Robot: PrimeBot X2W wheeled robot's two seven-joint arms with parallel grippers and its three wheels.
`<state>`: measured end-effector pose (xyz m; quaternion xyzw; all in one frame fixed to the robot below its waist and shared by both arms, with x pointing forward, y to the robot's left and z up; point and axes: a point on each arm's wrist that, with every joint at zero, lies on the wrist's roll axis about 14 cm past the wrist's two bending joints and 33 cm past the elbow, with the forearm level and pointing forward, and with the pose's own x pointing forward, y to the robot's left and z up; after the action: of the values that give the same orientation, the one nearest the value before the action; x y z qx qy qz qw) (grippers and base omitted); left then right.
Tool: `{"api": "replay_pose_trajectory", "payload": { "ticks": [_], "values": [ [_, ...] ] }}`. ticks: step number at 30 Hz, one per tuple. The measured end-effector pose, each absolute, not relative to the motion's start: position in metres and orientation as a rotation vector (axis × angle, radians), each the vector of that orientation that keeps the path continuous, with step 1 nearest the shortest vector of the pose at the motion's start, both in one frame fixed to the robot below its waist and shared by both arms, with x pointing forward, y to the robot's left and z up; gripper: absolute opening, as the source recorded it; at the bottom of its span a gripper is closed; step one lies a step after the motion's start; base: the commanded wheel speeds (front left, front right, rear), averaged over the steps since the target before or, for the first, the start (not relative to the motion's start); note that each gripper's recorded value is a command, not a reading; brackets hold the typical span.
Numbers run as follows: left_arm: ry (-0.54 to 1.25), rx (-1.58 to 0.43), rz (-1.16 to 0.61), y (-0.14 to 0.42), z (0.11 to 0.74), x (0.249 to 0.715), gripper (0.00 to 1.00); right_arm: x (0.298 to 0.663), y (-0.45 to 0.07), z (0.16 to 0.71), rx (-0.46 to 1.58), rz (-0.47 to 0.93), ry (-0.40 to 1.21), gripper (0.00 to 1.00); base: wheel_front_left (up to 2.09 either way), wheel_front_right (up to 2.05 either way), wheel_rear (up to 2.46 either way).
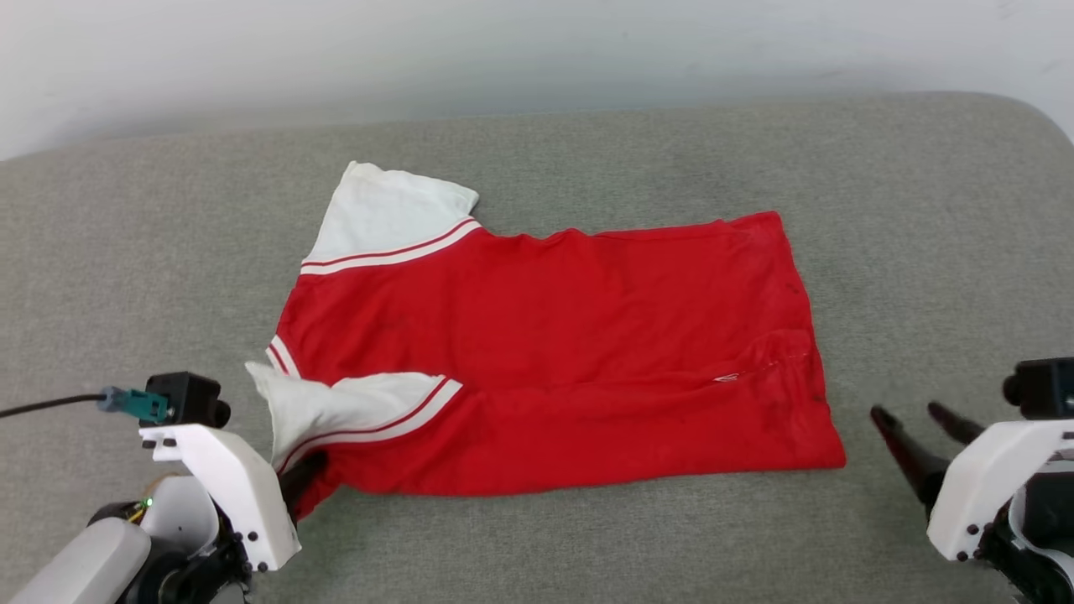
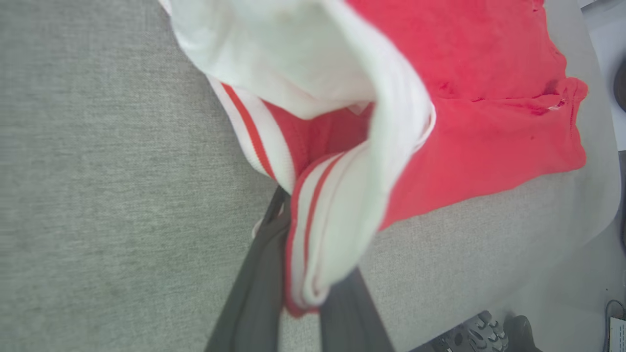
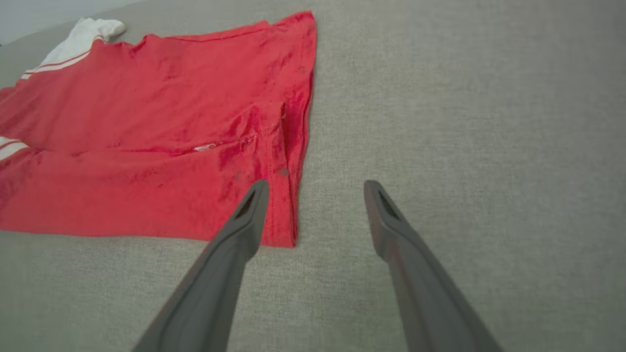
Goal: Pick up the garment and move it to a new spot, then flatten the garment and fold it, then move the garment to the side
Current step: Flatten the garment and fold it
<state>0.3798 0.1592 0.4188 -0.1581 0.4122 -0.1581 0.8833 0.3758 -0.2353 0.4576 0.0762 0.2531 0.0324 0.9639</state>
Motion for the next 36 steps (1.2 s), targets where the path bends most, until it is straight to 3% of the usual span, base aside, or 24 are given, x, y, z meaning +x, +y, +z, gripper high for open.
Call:
{"api": "replay_pose_trajectory", "payload": {
  "ticks": [5, 15, 16, 17, 19, 30, 36],
  "values": [
    [0.834, -0.308, -0.339, 0.159, 0.427, 0.385, 0.00, 0.372, -0.219, 0.419, 0.170, 0.138, 0.764, 1.00, 0.00, 0.00, 0.00],
    [0.864, -0.315, -0.344, 0.155, 0.414, 0.395, 0.00, 0.391, -0.185, 0.369, 0.209, 0.225, 0.981, 1.00, 0.00, 0.00, 0.00],
    [0.869, -0.317, -0.341, 0.155, 0.412, 0.394, 0.00, 0.392, -0.184, 0.366, 0.209, 0.230, 0.997, 0.93, 0.00, 0.00, 0.00],
    [0.875, -0.318, -0.338, 0.155, 0.411, 0.393, 0.00, 0.392, -0.182, 0.365, 0.208, 0.237, 1.005, 0.43, 0.00, 0.00, 0.00],
    [0.876, -0.319, -0.337, 0.155, 0.410, 0.393, 0.00, 0.394, -0.180, 0.365, 0.220, 0.244, 1.009, 0.00, 0.00, 0.00, 0.00],
    [0.821, -0.322, -0.322, 0.159, 0.426, 0.382, 0.00, 0.398, -0.181, 0.402, 0.151, 0.279, 0.885, 0.00, 0.00, 0.00, 0.00],
    [0.806, -0.325, -0.318, 0.161, 0.436, 0.358, 0.00, 0.381, -0.182, 0.423, 0.131, 0.293, 0.835, 0.00, 0.00, 0.00, 0.00]
  ]
}}
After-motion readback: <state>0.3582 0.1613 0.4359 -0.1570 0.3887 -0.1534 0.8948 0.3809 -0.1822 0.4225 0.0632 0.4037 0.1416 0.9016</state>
